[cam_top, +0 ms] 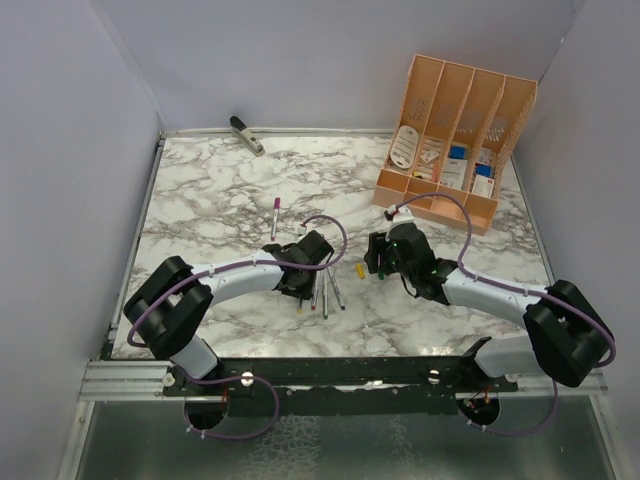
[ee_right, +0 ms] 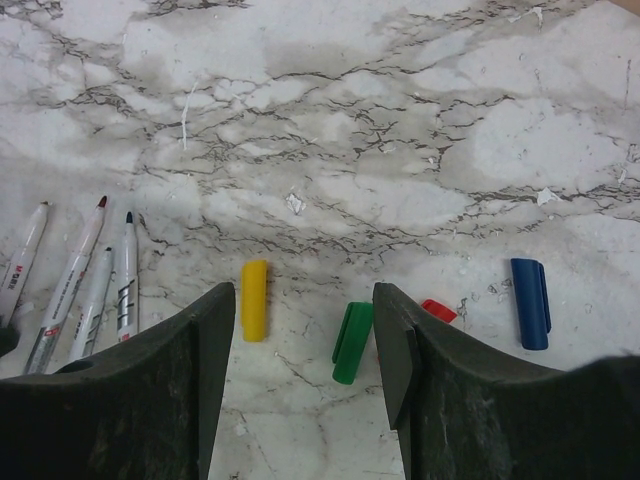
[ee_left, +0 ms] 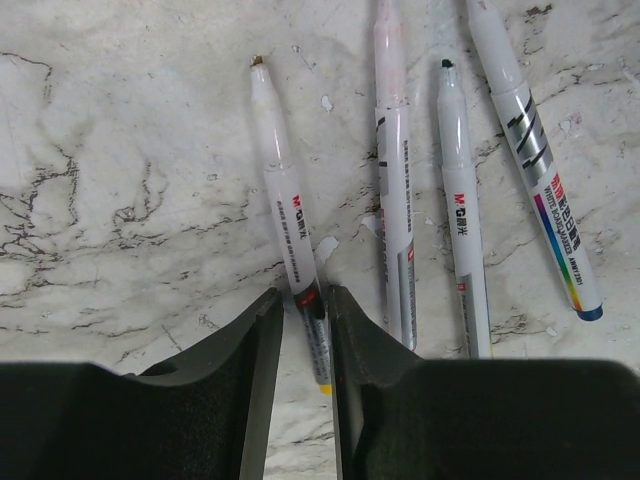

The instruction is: Insert the pens into the pen caps

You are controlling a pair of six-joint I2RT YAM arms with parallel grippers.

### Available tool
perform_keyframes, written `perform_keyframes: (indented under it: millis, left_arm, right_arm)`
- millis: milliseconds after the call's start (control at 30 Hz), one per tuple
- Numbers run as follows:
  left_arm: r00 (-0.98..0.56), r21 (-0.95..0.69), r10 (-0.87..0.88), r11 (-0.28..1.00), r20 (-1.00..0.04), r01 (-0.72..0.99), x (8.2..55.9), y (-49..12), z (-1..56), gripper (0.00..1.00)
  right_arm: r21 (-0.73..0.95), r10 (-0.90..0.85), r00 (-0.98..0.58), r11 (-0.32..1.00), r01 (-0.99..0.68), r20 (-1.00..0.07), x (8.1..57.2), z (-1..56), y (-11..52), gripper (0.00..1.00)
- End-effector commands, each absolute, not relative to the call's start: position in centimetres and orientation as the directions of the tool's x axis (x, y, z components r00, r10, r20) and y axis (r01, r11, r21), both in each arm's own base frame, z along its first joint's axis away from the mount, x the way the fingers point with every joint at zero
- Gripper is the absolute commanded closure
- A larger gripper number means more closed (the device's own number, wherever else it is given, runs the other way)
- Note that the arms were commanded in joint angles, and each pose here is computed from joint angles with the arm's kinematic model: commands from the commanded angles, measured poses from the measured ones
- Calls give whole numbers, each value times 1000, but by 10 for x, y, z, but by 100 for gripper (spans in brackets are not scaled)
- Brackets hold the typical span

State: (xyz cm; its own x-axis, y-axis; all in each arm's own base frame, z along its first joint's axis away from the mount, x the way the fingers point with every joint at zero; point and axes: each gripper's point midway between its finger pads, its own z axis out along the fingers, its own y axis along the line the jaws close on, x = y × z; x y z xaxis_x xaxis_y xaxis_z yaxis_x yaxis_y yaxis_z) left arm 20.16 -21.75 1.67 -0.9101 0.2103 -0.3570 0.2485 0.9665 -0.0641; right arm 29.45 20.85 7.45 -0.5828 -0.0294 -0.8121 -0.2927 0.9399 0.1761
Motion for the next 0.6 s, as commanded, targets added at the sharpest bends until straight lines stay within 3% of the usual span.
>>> perform_keyframes:
  millis: [0,233,567]
  left_arm:
    - [-943,-2,239,969,-231,246,172,-195,-6,74]
    - [-952,13,244,969,-188,245,163,-189,-17,74]
    - [-951,2,276,961,-138,278,159,-194,-25,97]
  right_arm:
    - [195,-30,-587,928,-317,-809,294,71,215,43]
    - [192,-34,-594,930,-313,-804,294,69,214,43]
    - [196,-34,-603,930,-311,-797,294,66,216,43]
